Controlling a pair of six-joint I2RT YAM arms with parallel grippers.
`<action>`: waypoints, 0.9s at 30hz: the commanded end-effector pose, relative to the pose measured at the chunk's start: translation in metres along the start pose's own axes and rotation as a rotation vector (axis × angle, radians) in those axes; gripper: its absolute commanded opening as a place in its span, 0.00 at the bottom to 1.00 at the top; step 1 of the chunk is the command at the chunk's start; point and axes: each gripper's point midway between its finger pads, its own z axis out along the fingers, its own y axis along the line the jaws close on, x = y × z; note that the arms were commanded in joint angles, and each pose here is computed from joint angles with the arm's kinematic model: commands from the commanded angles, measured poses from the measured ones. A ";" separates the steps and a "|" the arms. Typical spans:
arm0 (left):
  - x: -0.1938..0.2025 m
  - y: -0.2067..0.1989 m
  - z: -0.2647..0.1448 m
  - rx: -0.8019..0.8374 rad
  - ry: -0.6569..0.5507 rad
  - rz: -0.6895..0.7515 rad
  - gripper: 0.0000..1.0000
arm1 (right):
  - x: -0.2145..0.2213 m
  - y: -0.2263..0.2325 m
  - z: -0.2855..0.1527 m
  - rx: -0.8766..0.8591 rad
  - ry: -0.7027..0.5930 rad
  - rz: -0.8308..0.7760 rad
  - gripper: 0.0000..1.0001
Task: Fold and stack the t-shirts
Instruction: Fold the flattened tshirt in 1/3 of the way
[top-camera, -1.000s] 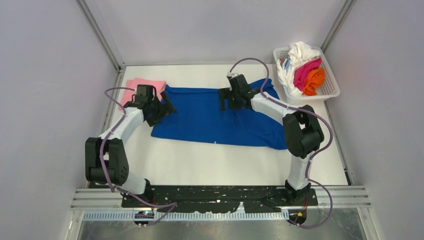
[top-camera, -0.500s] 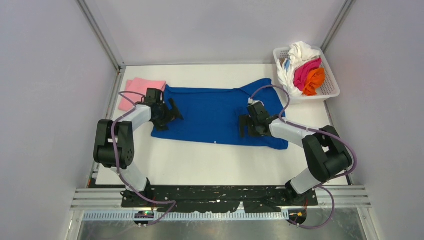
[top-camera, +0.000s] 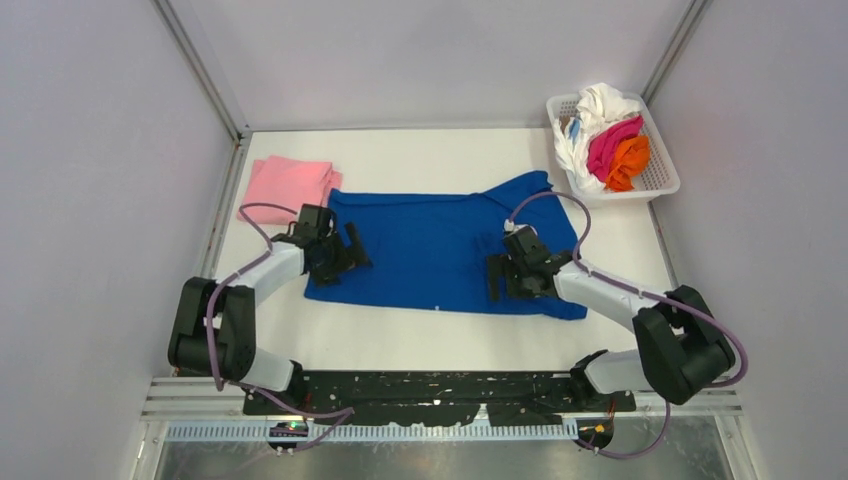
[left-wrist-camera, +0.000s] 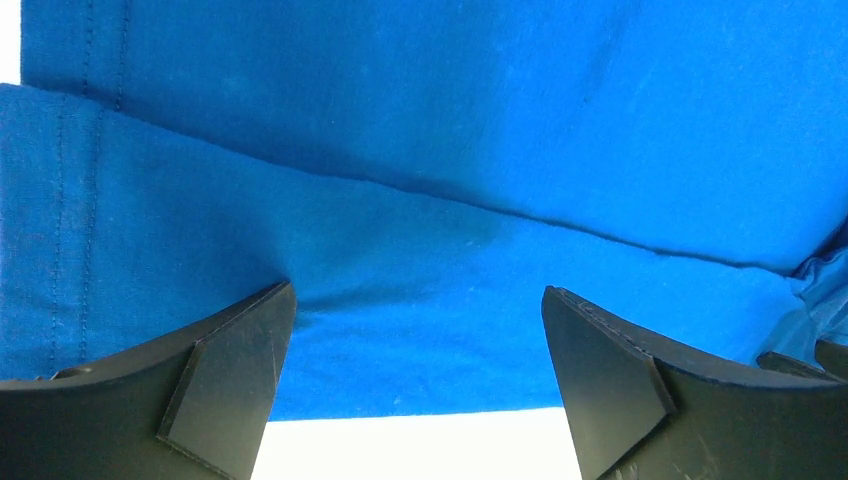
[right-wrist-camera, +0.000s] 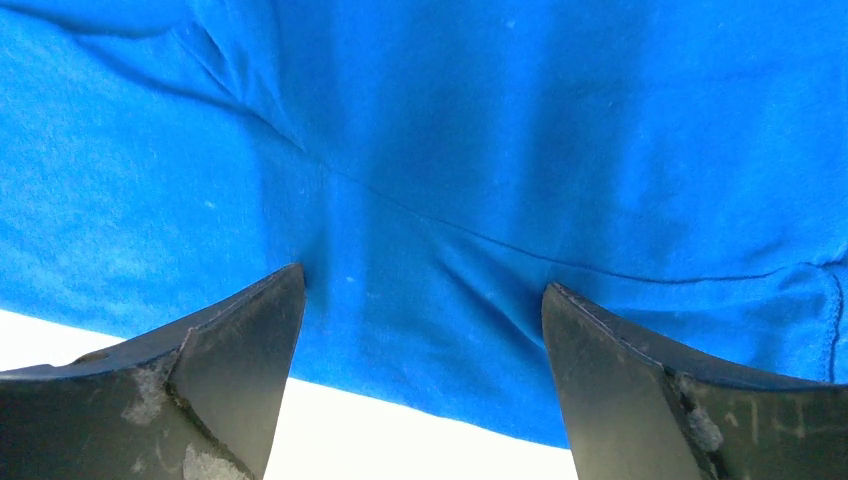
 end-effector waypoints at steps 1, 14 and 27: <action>0.063 0.044 -0.013 -0.145 0.131 -0.022 1.00 | 0.071 -0.006 -0.027 0.016 0.206 0.006 0.96; 0.112 0.068 -0.044 -0.124 0.107 -0.068 1.00 | 0.125 0.011 -0.075 -0.029 0.313 -0.046 0.95; 0.062 0.038 -0.071 -0.061 -0.060 -0.022 1.00 | 0.051 0.038 -0.105 -0.126 -0.010 -0.040 0.95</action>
